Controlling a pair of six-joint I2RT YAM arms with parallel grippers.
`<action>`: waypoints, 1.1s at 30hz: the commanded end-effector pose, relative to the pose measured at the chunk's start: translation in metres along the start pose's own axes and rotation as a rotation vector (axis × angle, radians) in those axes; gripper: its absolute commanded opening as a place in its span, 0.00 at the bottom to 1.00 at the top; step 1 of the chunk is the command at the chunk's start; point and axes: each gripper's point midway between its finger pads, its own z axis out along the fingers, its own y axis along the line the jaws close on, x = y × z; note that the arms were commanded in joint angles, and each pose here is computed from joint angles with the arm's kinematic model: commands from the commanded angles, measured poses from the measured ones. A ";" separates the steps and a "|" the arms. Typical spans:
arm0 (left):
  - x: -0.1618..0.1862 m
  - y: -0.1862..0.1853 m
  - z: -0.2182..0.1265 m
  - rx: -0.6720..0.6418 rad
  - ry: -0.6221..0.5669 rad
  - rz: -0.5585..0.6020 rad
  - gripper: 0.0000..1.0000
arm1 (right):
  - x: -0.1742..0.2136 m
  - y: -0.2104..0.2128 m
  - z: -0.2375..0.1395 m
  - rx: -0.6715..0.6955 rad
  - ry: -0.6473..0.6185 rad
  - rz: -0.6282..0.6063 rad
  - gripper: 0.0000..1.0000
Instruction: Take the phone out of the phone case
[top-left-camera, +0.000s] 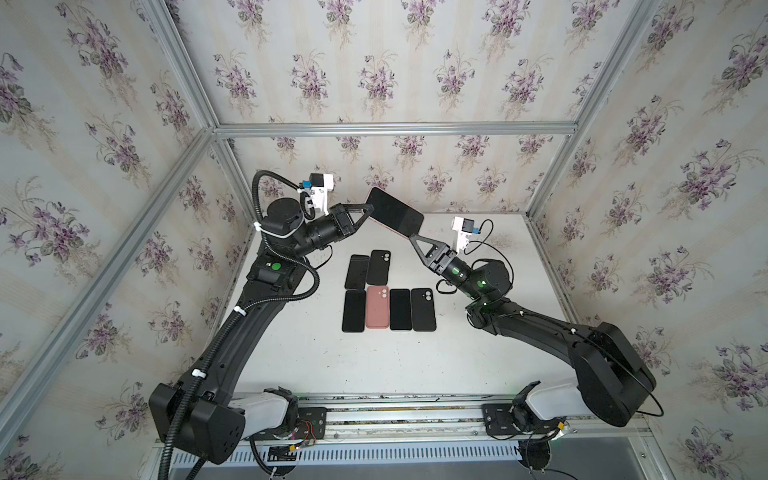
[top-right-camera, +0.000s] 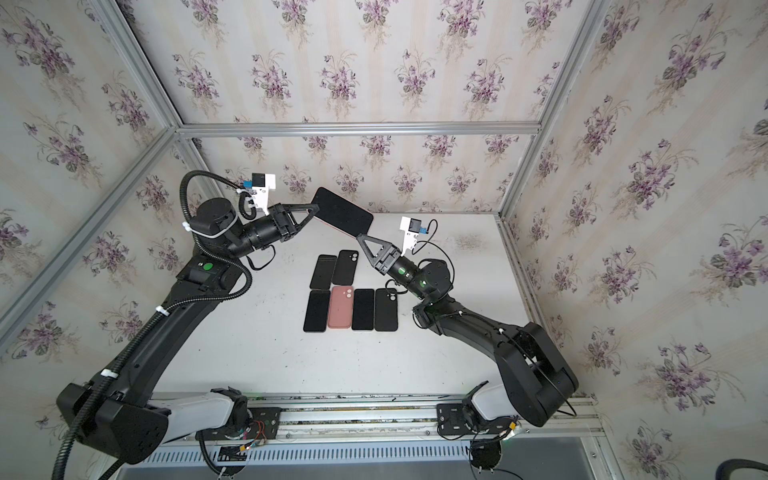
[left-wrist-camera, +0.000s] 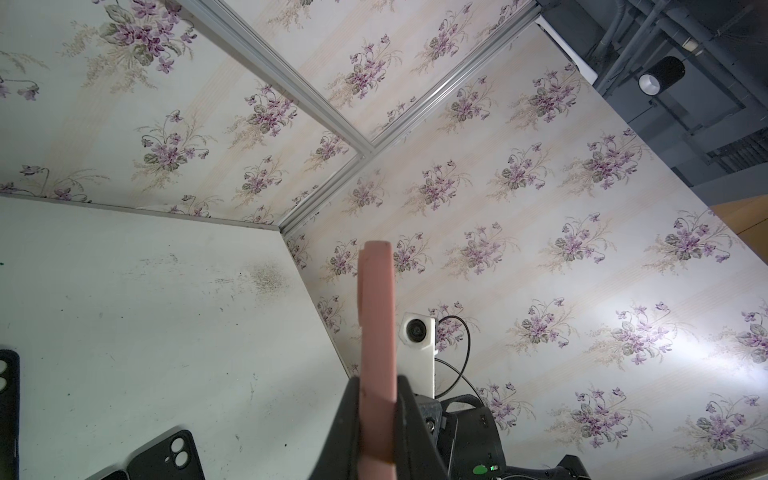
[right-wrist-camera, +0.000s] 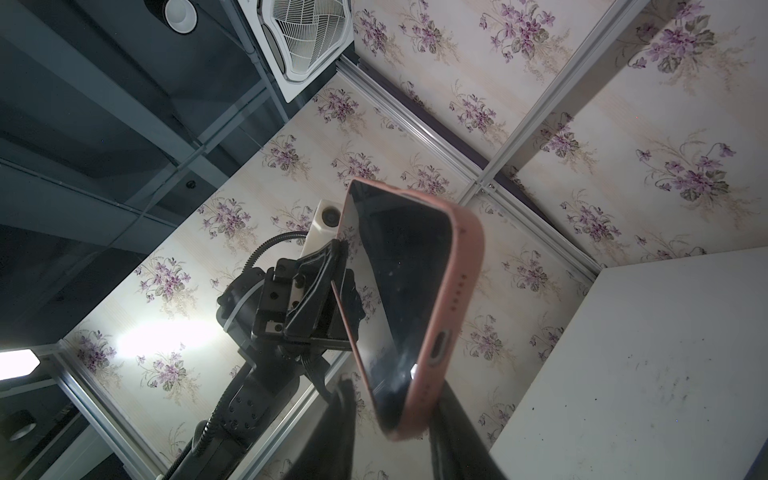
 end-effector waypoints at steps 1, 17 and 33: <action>-0.012 -0.017 -0.002 0.052 -0.043 0.044 0.00 | -0.005 0.017 0.000 -0.073 -0.020 -0.016 0.31; -0.015 -0.020 0.003 0.070 -0.030 -0.062 0.00 | 0.002 0.019 -0.004 -0.093 -0.001 -0.061 0.13; -0.006 -0.031 0.012 0.128 0.039 -0.367 0.00 | 0.028 0.008 0.004 -0.049 0.199 -0.428 0.12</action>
